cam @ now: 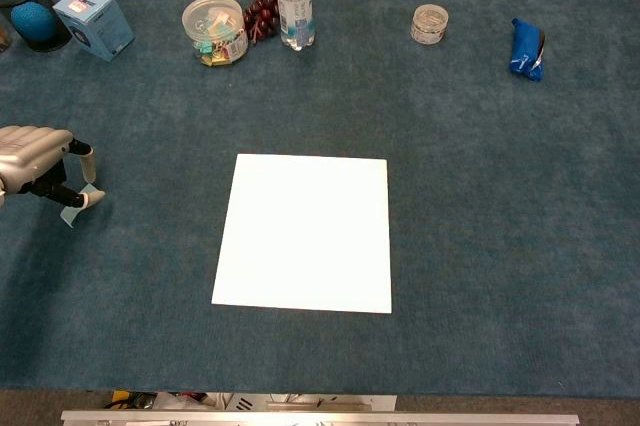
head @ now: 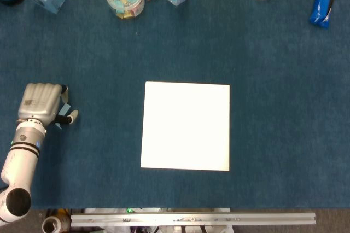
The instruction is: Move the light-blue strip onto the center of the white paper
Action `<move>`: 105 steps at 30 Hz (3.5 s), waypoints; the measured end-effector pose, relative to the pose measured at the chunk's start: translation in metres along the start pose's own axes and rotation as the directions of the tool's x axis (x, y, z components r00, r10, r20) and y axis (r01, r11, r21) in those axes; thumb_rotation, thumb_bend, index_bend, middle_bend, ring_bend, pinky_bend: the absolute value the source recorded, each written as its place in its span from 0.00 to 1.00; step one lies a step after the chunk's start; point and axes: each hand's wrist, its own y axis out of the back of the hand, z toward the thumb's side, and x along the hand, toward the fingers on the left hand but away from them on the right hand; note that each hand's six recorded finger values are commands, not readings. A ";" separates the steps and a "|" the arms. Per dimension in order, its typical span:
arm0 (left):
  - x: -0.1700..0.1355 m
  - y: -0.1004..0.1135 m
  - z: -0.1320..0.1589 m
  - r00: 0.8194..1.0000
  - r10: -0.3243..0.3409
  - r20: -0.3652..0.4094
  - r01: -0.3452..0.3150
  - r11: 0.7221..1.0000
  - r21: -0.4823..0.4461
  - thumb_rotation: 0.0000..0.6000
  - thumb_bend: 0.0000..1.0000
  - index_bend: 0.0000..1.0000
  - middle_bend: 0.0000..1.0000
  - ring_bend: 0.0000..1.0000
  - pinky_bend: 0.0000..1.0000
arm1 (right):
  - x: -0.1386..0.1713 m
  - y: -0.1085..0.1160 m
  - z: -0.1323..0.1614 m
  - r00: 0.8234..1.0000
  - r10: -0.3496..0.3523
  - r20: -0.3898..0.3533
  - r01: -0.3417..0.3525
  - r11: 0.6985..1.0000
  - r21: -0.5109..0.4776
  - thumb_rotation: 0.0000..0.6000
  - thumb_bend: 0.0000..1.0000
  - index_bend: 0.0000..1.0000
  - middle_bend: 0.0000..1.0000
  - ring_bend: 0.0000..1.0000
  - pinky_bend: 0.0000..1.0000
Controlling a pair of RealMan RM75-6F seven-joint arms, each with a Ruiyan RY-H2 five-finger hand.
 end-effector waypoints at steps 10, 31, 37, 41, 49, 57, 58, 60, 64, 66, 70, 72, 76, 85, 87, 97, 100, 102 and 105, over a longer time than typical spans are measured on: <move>-0.002 0.001 -0.003 1.000 0.005 -0.014 -0.005 1.000 0.006 0.60 0.27 0.43 1.00 1.00 1.00 | 0.001 0.000 -0.001 1.000 0.000 0.001 0.000 1.000 -0.002 1.00 0.12 0.09 0.34 0.24 0.23; -0.002 -0.007 -0.014 0.997 0.001 -0.072 0.004 0.998 0.069 0.88 0.27 0.37 1.00 1.00 1.00 | 0.003 0.000 -0.003 1.000 0.007 0.009 -0.007 1.000 0.000 1.00 0.13 0.10 0.35 0.24 0.23; -0.008 -0.007 -0.019 0.997 0.006 -0.073 -0.001 0.997 0.076 0.94 0.27 0.35 1.00 1.00 1.00 | 0.003 0.000 -0.002 1.000 0.007 0.009 -0.007 1.000 0.001 1.00 0.12 0.10 0.35 0.24 0.23; -0.013 -0.010 -0.021 0.998 0.003 -0.069 0.003 0.997 0.079 0.96 0.27 0.35 1.00 1.00 1.00 | 0.004 0.001 -0.002 1.000 0.006 0.009 -0.006 1.000 0.001 1.00 0.12 0.10 0.35 0.24 0.23; -0.017 -0.014 -0.015 0.999 -0.001 -0.048 0.005 0.997 0.078 0.98 0.27 0.34 1.00 1.00 1.00 | 0.006 0.003 -0.001 1.000 0.002 0.007 -0.002 1.000 0.001 1.00 0.13 0.10 0.36 0.25 0.25; -0.020 -0.018 -0.007 1.000 -0.004 -0.022 0.005 0.997 0.081 0.98 0.27 0.34 1.00 1.00 1.00 | 0.007 0.004 -0.001 1.000 -0.002 0.008 0.002 1.000 0.001 1.00 0.12 0.10 0.36 0.25 0.25; -0.020 -0.018 -0.007 1.000 -0.003 -0.020 0.005 0.997 0.082 0.98 0.27 0.34 1.00 1.00 1.00 | 0.007 0.004 -0.001 1.000 -0.002 0.009 0.002 1.000 0.001 1.00 0.12 0.10 0.36 0.25 0.25; -0.020 -0.018 -0.006 1.000 -0.003 -0.019 0.004 0.997 0.082 0.99 0.27 0.33 1.00 1.00 1.00 | 0.007 0.004 -0.001 1.000 -0.002 0.009 0.002 1.000 0.001 1.00 0.12 0.10 0.36 0.25 0.25; -0.019 -0.019 -0.006 1.000 -0.005 -0.022 0.006 0.996 0.084 1.00 0.27 0.32 1.00 1.00 1.00 | 0.008 0.005 -0.002 1.000 -0.003 0.010 0.002 1.000 0.003 1.00 0.13 0.10 0.36 0.26 0.25; -0.019 -0.018 -0.006 1.000 -0.003 -0.025 0.005 0.996 0.085 1.00 0.27 0.29 1.00 1.00 1.00 | 0.008 0.004 -0.002 1.000 -0.001 0.011 0.001 1.000 0.003 1.00 0.12 0.10 0.36 0.26 0.25; -0.018 -0.017 -0.008 0.999 0.003 -0.034 0.000 0.997 0.084 1.00 0.27 0.19 1.00 1.00 1.00 | 0.007 0.004 -0.002 1.000 0.003 0.012 -0.003 1.000 0.004 1.00 0.12 0.10 0.36 0.26 0.25; -0.017 -0.017 -0.009 0.999 0.003 -0.038 0.001 0.996 0.084 1.00 0.27 0.16 1.00 1.00 1.00 | 0.007 0.004 -0.002 1.000 0.004 0.012 -0.004 1.000 0.004 1.00 0.12 0.10 0.36 0.26 0.25; -0.018 -0.018 -0.009 0.999 -0.009 -0.041 0.012 0.996 0.087 1.00 0.27 0.14 1.00 1.00 1.00 | 0.007 0.004 -0.002 1.000 0.004 0.012 -0.004 1.000 0.003 1.00 0.12 0.10 0.36 0.26 0.25; -0.020 -0.021 -0.010 0.999 -0.029 -0.041 0.033 0.996 0.087 1.00 0.27 0.17 1.00 1.00 1.00 | 0.007 0.005 -0.002 1.000 0.001 0.011 -0.001 1.000 0.004 1.00 0.12 0.10 0.36 0.26 0.25; -0.021 -0.021 -0.010 0.999 -0.027 -0.043 0.031 0.996 0.083 1.00 0.27 0.18 1.00 1.00 1.00 | 0.008 0.005 -0.001 1.000 0.001 0.010 -0.001 1.000 0.003 1.00 0.12 0.10 0.36 0.26 0.25; -0.020 -0.023 -0.012 0.998 -0.034 -0.045 0.038 0.997 0.073 1.00 0.27 0.26 1.00 1.00 1.00 | 0.008 0.006 -0.001 1.000 -0.001 0.012 0.001 1.000 0.003 1.00 0.13 0.10 0.36 0.26 0.26; -0.020 -0.023 -0.012 0.998 -0.033 -0.045 0.036 0.997 0.070 1.00 0.27 0.28 1.00 1.00 1.00 | 0.008 0.007 -0.001 1.000 -0.002 0.013 0.002 1.000 0.003 1.00 0.12 0.10 0.36 0.26 0.26; -0.020 -0.023 -0.012 0.998 -0.032 -0.045 0.035 0.997 0.067 1.00 0.27 0.28 1.00 1.00 1.00 | 0.008 0.007 -0.001 1.000 -0.001 0.014 0.001 1.000 0.004 1.00 0.12 0.10 0.36 0.26 0.26; -0.020 -0.023 -0.012 0.998 -0.032 -0.045 0.035 0.997 0.063 1.00 0.27 0.30 1.00 1.00 1.00 | 0.008 0.006 -0.002 1.000 0.001 0.017 -0.001 1.000 0.004 1.00 0.13 0.10 0.36 0.26 0.26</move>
